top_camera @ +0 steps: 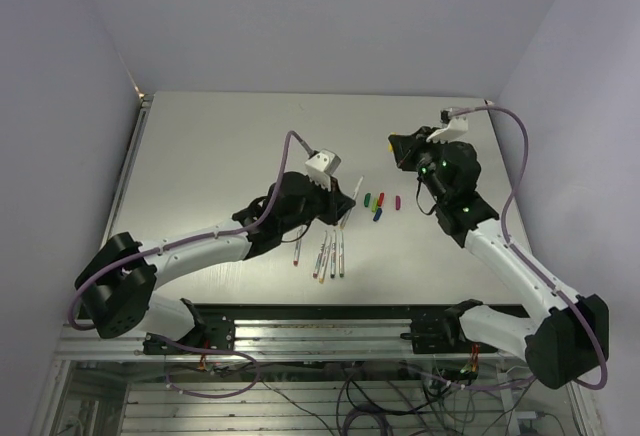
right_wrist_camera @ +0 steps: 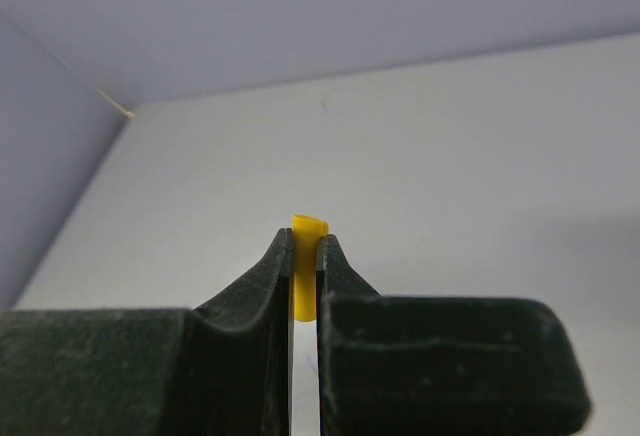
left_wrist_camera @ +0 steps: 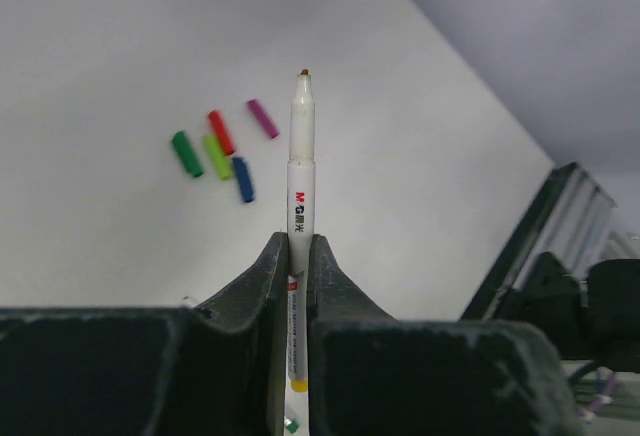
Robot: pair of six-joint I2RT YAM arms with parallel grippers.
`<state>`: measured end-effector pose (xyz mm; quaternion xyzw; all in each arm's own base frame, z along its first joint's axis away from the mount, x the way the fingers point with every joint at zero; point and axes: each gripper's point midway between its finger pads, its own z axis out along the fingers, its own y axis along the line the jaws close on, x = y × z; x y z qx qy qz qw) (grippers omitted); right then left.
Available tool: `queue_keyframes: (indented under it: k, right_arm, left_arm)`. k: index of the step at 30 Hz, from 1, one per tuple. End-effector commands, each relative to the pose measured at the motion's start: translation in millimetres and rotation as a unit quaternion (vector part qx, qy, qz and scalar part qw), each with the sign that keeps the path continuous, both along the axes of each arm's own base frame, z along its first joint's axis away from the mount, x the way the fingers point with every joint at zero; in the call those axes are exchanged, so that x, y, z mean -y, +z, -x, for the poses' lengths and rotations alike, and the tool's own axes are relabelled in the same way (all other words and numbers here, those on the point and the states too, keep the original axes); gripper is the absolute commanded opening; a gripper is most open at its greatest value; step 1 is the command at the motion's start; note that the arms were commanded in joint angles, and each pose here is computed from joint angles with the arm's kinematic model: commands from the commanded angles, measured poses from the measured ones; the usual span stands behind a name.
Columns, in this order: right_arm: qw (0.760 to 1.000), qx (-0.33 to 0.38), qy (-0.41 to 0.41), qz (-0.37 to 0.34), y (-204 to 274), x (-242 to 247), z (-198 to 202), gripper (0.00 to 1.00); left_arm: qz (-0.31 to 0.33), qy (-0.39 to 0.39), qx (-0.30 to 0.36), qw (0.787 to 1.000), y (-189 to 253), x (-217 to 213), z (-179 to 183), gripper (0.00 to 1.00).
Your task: Insert the pens into the pen caps
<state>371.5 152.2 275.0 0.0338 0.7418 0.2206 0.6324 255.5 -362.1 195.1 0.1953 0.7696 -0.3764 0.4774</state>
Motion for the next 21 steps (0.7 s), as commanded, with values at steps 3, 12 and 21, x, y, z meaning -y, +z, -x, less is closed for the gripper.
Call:
queue_keyframes:
  k: [3, 12, 21]
  right_arm:
    - [0.992, 0.088, 0.054, -0.074, 39.9, -17.1, 17.4, 0.00]
    - [0.973, 0.151, 0.127, -0.118, 57.5, -32.9, 47.3, 0.00]
    - [0.965, 0.172, 0.151, -0.127, 56.2, -36.5, 59.6, 0.00]
  left_arm:
    - [0.110, -0.050, 0.009, 0.993, 44.4, 28.8, 9.8, 0.07]
    - [0.155, -0.063, 0.002, 0.986, 59.6, 41.5, 9.8, 0.07]
    - [0.172, -0.061, 0.013, 0.983, 70.2, 42.2, 7.5, 0.07]
